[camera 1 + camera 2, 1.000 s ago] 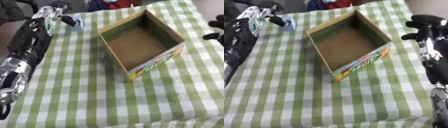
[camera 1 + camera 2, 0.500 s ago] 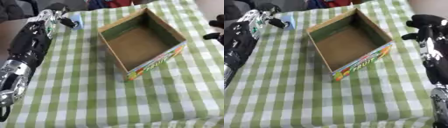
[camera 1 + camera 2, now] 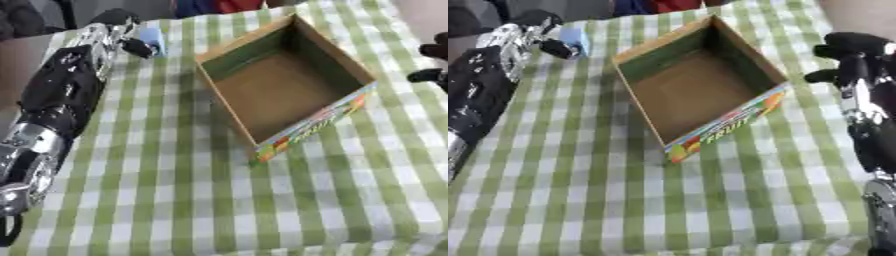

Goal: Pick up objects on the table and place them in the box.

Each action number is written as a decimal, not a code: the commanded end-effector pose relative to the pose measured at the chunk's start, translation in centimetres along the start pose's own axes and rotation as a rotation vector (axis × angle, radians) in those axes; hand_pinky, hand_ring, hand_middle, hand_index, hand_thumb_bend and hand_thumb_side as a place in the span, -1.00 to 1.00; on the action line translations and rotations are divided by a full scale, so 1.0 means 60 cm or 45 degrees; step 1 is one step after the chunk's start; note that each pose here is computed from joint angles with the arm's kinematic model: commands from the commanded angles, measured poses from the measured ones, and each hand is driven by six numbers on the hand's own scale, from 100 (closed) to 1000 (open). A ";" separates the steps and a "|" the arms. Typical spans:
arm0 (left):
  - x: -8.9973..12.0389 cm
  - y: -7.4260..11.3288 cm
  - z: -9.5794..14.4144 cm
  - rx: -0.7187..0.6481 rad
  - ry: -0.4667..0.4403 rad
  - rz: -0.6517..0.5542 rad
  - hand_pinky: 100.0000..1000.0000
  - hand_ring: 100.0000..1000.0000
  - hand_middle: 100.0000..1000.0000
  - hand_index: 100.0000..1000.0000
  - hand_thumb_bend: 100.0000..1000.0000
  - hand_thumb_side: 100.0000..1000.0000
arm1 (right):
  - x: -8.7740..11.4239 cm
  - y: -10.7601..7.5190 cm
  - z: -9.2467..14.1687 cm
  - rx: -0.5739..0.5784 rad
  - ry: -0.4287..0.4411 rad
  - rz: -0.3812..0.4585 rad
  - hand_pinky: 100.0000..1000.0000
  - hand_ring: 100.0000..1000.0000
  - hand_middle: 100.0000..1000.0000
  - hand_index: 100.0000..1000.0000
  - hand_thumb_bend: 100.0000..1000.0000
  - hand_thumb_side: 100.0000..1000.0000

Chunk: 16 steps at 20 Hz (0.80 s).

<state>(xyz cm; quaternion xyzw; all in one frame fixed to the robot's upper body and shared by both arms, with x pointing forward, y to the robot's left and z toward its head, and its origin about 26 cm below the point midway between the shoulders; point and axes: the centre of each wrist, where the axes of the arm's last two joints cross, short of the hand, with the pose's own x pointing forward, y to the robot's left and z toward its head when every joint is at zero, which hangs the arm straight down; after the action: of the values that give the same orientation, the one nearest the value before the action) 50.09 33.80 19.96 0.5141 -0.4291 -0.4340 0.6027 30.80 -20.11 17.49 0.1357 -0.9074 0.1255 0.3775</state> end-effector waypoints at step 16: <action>-0.014 0.027 0.001 0.076 0.036 0.028 0.43 0.32 0.34 0.53 -0.59 -0.13 | 0.012 0.002 -0.010 0.013 -0.050 0.001 0.13 0.50 0.38 0.41 -1.00 -0.46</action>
<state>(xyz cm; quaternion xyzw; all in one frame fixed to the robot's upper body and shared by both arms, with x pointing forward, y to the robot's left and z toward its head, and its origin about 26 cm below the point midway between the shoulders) 50.08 33.84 19.86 0.5194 -0.4312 -0.4220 0.6052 30.83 -19.93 17.60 0.1391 -0.9085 0.1245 0.3740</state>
